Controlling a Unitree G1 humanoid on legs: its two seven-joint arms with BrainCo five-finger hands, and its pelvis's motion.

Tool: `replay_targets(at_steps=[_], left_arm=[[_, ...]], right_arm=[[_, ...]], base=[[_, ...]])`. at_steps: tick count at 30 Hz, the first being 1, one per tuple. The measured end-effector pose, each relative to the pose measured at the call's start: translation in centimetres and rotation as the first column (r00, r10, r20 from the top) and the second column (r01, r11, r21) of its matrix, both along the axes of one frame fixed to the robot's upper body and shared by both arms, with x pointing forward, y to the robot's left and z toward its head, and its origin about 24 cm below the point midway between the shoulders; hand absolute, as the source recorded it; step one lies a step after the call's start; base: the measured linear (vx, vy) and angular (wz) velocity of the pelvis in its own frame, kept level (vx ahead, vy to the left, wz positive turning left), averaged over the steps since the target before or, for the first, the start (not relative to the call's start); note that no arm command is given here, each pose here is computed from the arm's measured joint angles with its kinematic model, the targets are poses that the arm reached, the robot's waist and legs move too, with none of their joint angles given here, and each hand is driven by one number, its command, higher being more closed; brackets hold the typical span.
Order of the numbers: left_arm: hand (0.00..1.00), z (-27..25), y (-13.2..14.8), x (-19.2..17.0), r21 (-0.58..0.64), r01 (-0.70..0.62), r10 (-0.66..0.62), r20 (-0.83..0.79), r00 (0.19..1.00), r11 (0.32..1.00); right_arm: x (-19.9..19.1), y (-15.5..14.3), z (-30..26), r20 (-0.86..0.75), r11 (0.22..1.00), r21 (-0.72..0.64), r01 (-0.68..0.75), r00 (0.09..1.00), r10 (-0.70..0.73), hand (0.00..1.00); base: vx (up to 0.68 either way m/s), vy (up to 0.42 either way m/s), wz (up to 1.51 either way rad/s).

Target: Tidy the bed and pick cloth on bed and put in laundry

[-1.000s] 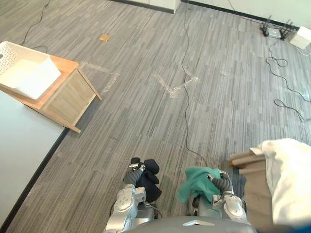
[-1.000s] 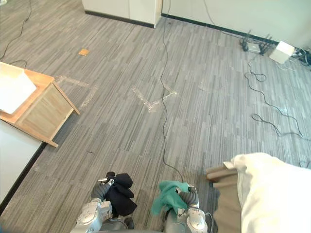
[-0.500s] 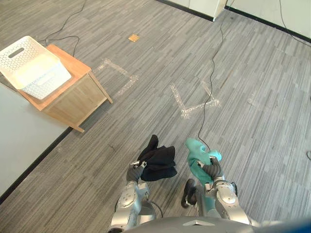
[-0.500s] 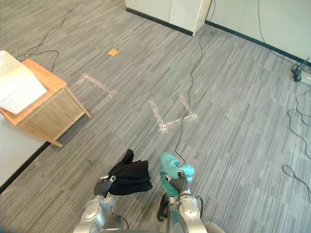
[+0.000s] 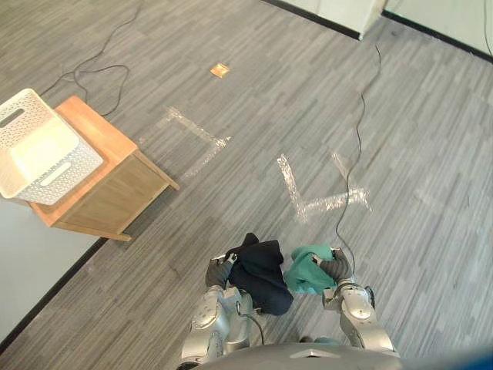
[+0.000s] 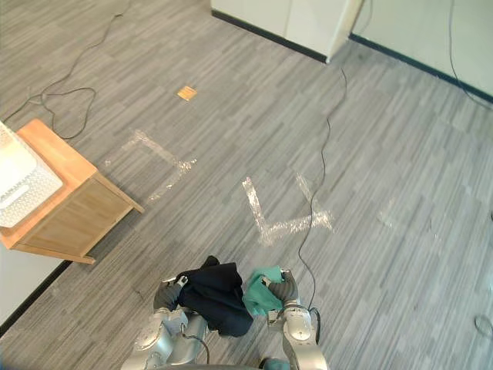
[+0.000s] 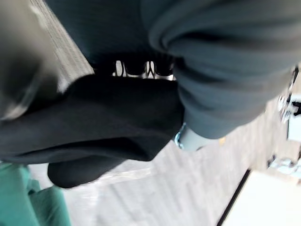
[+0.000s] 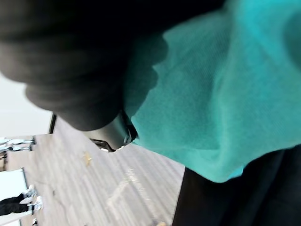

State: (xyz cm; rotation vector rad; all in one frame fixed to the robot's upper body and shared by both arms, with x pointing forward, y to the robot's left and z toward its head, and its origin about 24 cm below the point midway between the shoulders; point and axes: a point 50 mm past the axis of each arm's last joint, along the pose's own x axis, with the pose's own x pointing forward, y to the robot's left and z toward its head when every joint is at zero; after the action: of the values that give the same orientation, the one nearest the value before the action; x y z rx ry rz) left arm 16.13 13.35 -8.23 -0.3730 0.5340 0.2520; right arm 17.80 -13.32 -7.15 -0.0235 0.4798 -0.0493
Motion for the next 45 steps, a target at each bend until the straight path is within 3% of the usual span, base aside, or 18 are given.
replay_targets(at_steps=[9,17,21,30,45], left_arm=[[1.00,0.6,2.1,0.0,0.073,-0.009,0.008,0.016,1.000,0.997],[1.00,0.2,2.1,0.4,0.073,-0.016,0.016,-0.002,1.000,0.997],[1.00,-0.4,0.5,0.3,0.024,-0.001,0.002,-0.030,1.000,1.000],[1.00,-1.9,0.4,-2.2,-0.042,-0.032,0.027,-0.114,0.993,0.999],[1.00,0.0,0.8,-0.5,-0.026,-0.008,0.008,-0.007,1.000,1.000]], right_arm=[[-1.2,-0.2,-1.0,-0.054,1.000,-0.013,0.013,0.998,-0.014,1.00],[-0.4,-1.2,-0.6,-0.028,0.999,-0.019,0.050,0.998,-0.051,1.00],[0.6,-3.3,-0.3,-0.014,0.993,-0.053,0.104,0.994,-0.105,1.00],[-0.8,-1.6,-1.6,-0.084,1.000,-0.016,0.009,0.996,-0.010,1.00],[0.7,-1.2,-1.8,-0.091,1.000,-0.022,0.020,0.996,-0.022,1.00]], base=[[0.45,0.032,0.61],[0.49,-0.293,0.90],[0.38,-0.336,0.62],[0.27,-0.230,0.40],[0.32,0.085,0.35]])
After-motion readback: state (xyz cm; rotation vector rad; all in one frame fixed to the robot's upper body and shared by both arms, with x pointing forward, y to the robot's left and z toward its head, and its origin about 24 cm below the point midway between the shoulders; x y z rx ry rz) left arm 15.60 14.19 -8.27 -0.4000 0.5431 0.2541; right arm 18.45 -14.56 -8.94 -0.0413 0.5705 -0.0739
